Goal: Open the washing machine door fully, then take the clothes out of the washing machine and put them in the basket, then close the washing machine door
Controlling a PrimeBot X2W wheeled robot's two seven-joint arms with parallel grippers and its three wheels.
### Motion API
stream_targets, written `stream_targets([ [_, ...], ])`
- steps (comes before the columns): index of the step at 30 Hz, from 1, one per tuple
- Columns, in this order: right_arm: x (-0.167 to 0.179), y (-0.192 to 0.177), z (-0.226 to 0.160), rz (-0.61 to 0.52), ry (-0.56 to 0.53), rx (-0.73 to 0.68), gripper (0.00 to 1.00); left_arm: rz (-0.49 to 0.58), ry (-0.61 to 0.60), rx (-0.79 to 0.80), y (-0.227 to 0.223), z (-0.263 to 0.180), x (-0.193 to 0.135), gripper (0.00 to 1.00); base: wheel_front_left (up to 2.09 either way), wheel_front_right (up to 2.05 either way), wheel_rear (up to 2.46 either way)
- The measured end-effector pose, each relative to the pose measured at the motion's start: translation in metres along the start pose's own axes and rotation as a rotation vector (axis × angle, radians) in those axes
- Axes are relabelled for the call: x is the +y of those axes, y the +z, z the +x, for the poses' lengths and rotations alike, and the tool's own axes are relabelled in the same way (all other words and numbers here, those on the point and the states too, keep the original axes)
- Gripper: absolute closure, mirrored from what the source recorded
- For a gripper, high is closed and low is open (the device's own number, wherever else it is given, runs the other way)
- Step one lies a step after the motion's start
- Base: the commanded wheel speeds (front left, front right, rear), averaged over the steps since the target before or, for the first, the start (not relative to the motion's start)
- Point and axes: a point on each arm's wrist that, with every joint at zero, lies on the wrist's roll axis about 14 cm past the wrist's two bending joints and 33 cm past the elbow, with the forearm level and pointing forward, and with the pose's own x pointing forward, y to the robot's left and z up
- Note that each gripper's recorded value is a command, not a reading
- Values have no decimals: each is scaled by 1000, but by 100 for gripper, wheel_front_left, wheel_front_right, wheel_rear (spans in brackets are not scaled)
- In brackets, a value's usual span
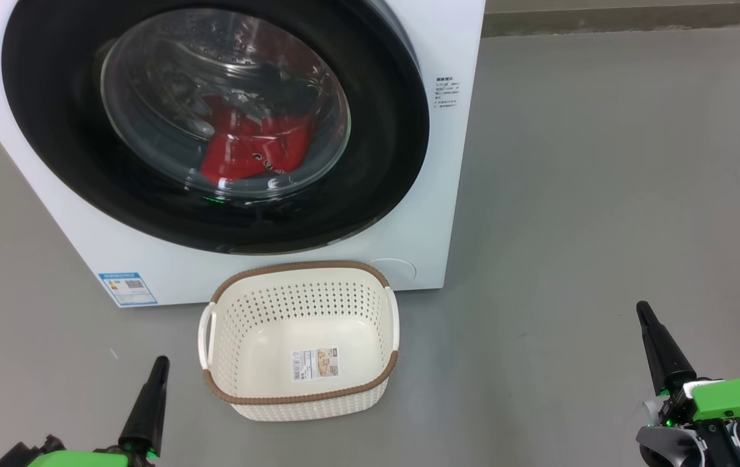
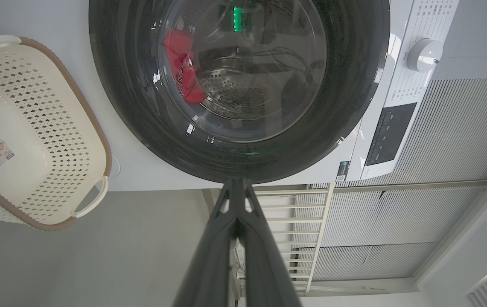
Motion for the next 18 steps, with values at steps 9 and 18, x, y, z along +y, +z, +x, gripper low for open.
stream_targets([
  [9,0,0,0,0,0,0,100,0,0,0,0,0,0,100,0,0,0],
  [18,0,0,0,0,0,0,100,0,0,0,0,0,0,100,0,0,0],
])
